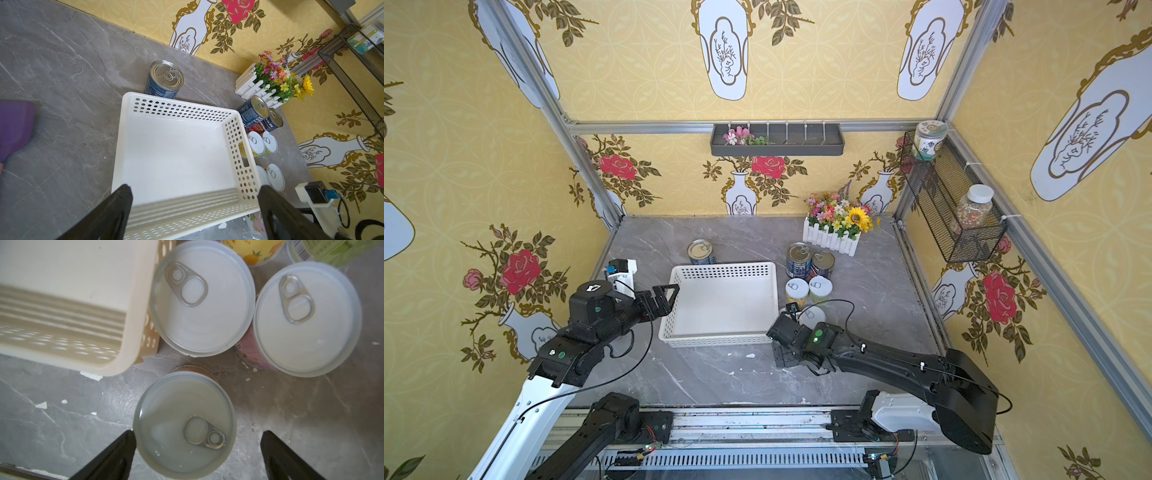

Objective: Put the canned food in the basket
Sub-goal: Pick up the canned food from the center of the board, then place the canned food in the basket.

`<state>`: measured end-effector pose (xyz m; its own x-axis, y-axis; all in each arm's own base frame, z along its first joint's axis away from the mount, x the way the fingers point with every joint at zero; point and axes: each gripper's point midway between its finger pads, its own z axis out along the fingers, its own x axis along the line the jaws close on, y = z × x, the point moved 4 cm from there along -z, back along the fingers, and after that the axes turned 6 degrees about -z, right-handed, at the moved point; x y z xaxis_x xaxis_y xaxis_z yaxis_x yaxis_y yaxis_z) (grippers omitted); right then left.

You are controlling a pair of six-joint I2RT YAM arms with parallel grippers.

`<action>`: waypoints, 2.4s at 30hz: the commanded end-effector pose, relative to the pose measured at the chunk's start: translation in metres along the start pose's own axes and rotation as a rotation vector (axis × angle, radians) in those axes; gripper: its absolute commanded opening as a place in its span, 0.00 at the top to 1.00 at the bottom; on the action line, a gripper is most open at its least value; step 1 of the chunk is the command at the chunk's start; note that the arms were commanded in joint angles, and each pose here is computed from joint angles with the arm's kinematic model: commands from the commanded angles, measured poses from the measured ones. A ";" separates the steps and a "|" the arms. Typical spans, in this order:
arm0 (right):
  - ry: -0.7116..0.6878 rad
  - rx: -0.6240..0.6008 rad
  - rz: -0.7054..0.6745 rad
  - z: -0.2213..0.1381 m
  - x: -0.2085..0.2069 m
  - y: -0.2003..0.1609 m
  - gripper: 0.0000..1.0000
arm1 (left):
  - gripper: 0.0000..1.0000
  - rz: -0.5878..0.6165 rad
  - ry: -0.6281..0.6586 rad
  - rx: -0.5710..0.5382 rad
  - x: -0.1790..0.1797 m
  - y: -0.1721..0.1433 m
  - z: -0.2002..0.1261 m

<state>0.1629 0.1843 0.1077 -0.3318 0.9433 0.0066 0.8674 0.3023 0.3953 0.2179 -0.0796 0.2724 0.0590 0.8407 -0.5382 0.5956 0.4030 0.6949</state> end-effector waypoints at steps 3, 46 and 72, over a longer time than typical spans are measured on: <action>0.061 0.044 0.014 0.022 0.007 0.002 0.03 | 0.00 0.008 0.008 -0.003 0.002 0.000 0.002; 0.193 -0.108 -0.227 -0.095 0.092 0.073 0.34 | 0.00 0.005 0.012 0.001 0.003 -0.002 0.004; 0.258 -0.092 -0.228 0.066 0.193 0.263 0.34 | 0.00 -0.054 0.063 -0.149 0.018 0.026 -0.025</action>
<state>0.3427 0.4485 0.1535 -0.5912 0.7985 0.1135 0.7369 0.4776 0.4785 0.2143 -0.0423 0.2893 -0.0520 0.8413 -0.5381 0.4710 0.4958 0.7296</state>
